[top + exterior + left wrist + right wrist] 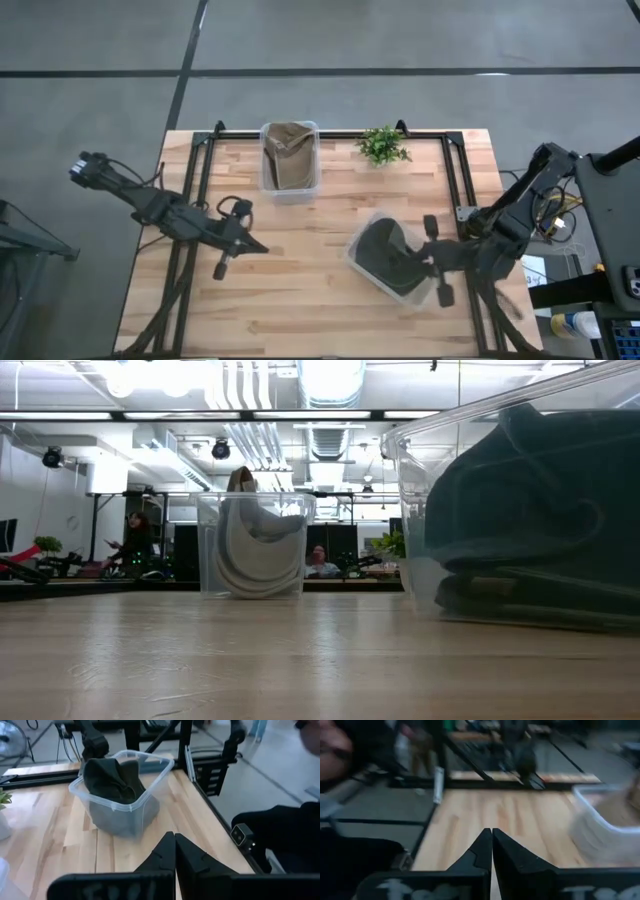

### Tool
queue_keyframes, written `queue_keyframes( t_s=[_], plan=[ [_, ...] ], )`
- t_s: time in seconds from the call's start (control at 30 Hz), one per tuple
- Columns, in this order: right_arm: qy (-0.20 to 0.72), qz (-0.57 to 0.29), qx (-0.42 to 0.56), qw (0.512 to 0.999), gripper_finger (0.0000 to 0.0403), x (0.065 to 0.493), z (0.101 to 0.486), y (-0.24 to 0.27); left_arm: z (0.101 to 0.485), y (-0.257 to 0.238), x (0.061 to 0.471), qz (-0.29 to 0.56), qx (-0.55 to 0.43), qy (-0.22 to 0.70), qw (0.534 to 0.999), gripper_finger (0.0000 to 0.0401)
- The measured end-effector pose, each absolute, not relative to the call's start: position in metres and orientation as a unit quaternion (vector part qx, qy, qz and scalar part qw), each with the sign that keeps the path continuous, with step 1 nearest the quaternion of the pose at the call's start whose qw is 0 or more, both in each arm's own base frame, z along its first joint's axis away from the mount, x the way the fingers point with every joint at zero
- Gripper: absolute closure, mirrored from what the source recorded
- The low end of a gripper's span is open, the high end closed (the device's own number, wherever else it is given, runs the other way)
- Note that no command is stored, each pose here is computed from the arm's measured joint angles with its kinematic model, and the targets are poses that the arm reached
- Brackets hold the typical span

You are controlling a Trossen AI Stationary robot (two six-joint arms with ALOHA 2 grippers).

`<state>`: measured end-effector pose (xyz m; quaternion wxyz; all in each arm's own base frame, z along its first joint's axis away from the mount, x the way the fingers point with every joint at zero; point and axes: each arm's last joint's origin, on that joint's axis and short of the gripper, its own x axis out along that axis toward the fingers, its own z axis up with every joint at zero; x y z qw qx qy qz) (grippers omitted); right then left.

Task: Pick & Place hat
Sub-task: Return to Home Position

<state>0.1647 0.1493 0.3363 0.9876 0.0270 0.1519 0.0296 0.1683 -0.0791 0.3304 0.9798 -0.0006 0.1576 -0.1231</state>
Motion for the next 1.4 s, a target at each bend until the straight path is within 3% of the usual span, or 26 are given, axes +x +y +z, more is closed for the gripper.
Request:
queue_keyframes(
  t_s=[0.43, 0.9, 1.4],
  plan=[
    [0.049, 0.071, 0.052, 0.995, 0.0395, 0.1, 0.285, 0.076, 0.282, -0.051, 0.117, -0.127, -0.026, 0.053, 0.99, 0.0401],
    [-0.072, 0.127, 0.041, 0.989, 0.0395, 0.06, 0.248, 0.037, 0.255, -0.026, 0.1, -0.096, -0.024, 0.003, 0.995, 0.0401],
    [-0.017, 0.12, 0.025, 0.992, 0.0395, 0.052, 0.249, 0.029, 0.232, -0.007, 0.08, -0.063, -0.018, -0.009, 0.998, 0.0401]
  ],
)
